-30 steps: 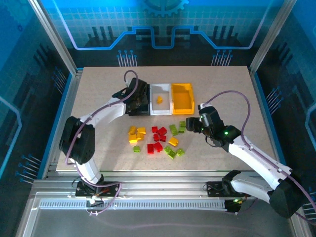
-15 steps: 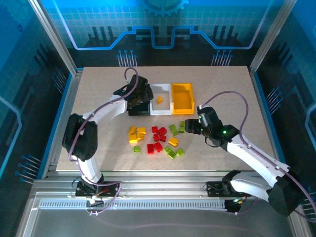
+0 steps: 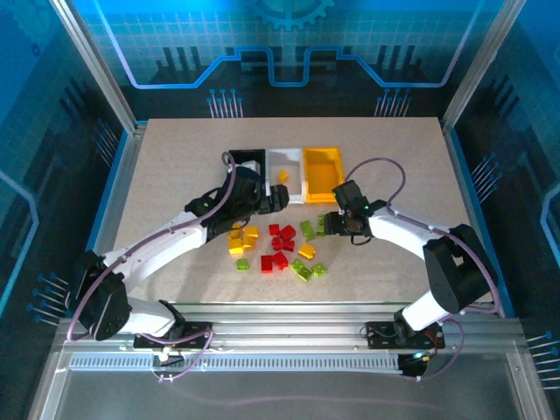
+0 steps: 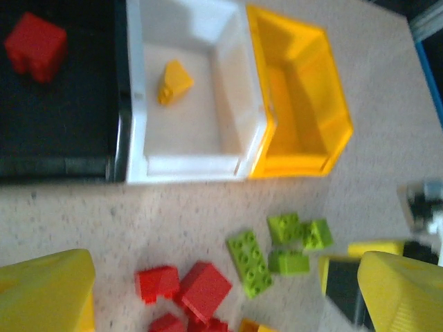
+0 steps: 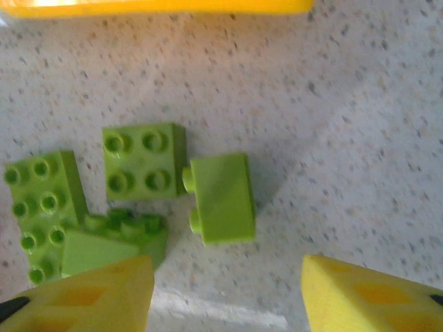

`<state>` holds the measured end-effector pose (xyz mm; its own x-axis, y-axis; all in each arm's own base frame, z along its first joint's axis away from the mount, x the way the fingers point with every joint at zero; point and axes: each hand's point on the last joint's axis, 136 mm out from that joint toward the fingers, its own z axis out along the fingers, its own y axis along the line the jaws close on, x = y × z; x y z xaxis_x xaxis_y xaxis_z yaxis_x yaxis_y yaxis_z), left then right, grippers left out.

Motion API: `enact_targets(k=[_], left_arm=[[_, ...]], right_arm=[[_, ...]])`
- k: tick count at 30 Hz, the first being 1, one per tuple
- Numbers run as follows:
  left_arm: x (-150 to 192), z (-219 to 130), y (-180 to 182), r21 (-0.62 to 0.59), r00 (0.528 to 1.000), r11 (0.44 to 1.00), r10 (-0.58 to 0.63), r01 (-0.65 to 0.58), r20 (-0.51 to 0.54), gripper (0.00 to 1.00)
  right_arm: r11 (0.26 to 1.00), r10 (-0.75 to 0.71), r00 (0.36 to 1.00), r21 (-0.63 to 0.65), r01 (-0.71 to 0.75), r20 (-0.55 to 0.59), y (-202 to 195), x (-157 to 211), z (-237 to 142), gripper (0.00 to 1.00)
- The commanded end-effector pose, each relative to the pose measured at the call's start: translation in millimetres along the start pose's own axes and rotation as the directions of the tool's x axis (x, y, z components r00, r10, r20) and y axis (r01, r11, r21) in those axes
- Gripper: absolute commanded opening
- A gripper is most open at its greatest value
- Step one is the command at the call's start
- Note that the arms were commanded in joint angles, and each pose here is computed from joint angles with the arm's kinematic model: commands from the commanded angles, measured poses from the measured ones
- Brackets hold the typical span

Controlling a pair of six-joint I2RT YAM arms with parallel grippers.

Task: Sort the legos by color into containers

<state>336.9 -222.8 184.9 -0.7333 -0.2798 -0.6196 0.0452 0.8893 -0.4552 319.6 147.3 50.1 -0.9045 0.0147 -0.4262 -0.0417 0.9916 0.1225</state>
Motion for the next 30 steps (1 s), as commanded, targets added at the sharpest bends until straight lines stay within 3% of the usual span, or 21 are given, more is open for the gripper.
enact_targets(k=[1,17,23,30], left_arm=[[12.1,-13.0,0.4,0.035,0.999,0.999,-0.031,0.032,-0.021,0.99],[38.7,-23.4,29.2,-0.018,0.998,0.999,-0.043,0.042,-0.047,0.99],[42.3,-24.4,37.0,-0.048,0.998,0.998,-0.038,0.035,-0.050,0.99],[53.8,-33.2,63.5,-0.122,0.998,0.992,-0.049,0.044,-0.038,0.99]], right_arm=[[1.000,0.006,0.998,-0.003,-0.006,0.061,3.8,-28.8,0.9,0.55],[0.998,0.010,1.000,0.056,-0.009,-0.014,-8.4,-19.3,32.0,0.30],[0.999,-0.036,0.998,0.037,0.034,0.057,1.2,-28.6,1.6,0.22],[0.996,-0.087,0.976,0.001,0.089,0.200,27.8,-75.7,-48.9,0.23]])
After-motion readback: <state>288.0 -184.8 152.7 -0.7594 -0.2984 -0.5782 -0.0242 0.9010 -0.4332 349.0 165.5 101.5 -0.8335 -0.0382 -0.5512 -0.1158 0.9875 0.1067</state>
